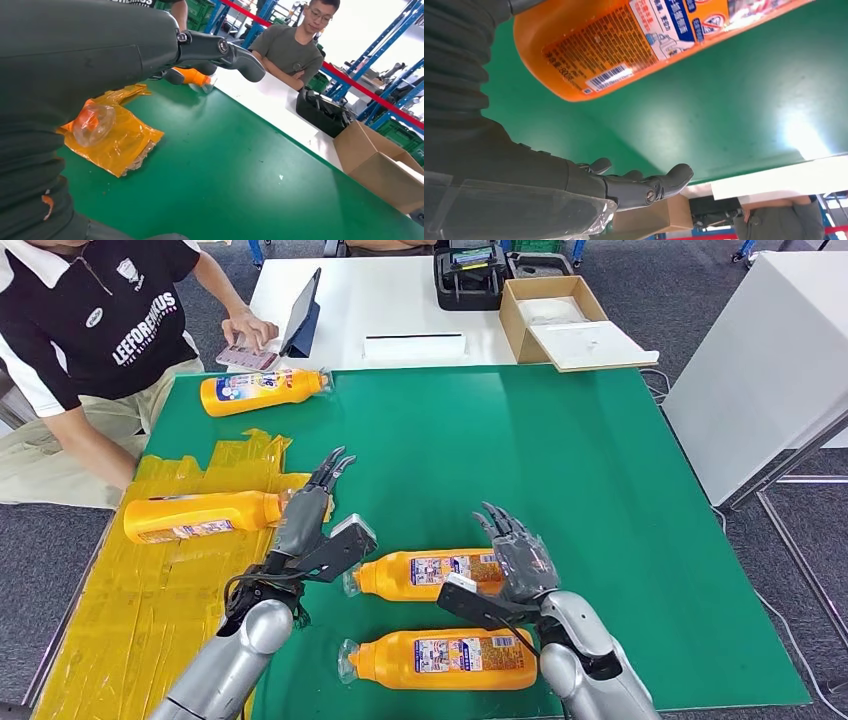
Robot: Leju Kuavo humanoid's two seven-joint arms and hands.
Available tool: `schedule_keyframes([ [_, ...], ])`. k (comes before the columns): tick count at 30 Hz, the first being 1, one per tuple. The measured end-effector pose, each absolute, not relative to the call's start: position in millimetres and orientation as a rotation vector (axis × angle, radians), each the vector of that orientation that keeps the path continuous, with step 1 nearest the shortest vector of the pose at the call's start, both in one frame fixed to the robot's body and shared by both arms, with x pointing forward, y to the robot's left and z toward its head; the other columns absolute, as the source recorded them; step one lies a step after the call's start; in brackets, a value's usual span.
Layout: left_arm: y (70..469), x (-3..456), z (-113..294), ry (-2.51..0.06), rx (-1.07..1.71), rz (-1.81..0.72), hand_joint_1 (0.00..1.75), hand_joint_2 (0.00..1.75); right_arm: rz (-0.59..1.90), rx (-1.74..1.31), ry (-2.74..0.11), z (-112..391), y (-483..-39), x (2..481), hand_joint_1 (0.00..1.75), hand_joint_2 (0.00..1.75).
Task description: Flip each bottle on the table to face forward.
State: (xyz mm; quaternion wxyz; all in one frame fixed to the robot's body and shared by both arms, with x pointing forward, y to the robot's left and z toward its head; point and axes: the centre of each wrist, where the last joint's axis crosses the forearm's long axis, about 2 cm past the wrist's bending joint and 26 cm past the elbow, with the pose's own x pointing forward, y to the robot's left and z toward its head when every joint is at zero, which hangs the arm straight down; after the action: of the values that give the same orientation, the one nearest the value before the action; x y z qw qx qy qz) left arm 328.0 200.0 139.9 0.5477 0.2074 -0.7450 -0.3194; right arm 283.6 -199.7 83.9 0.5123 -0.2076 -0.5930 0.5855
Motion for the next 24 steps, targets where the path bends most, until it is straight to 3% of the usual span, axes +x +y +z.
schedule_keyframes([
  [5, 199.9, 328.1, 139.8, -1.778, 0.448, -0.729, 0.0, 1.75, 1.428, -0.506, -1.409, 81.4, -200.6, 285.5, 0.0, 1.75],
  [15, 213.0, 326.3, 140.7, -1.868, 0.232, -0.386, 0.0, 1.75, 1.492, -0.51, -1.313, 65.7, -202.9, 285.8, 0.0, 1.75],
  [24, 209.4, 323.5, 139.0, -1.915, 0.212, -0.309, 0.0, 1.75, 1.564, -0.507, -1.227, 50.7, -206.3, 297.1, 0.0, 1.75],
])
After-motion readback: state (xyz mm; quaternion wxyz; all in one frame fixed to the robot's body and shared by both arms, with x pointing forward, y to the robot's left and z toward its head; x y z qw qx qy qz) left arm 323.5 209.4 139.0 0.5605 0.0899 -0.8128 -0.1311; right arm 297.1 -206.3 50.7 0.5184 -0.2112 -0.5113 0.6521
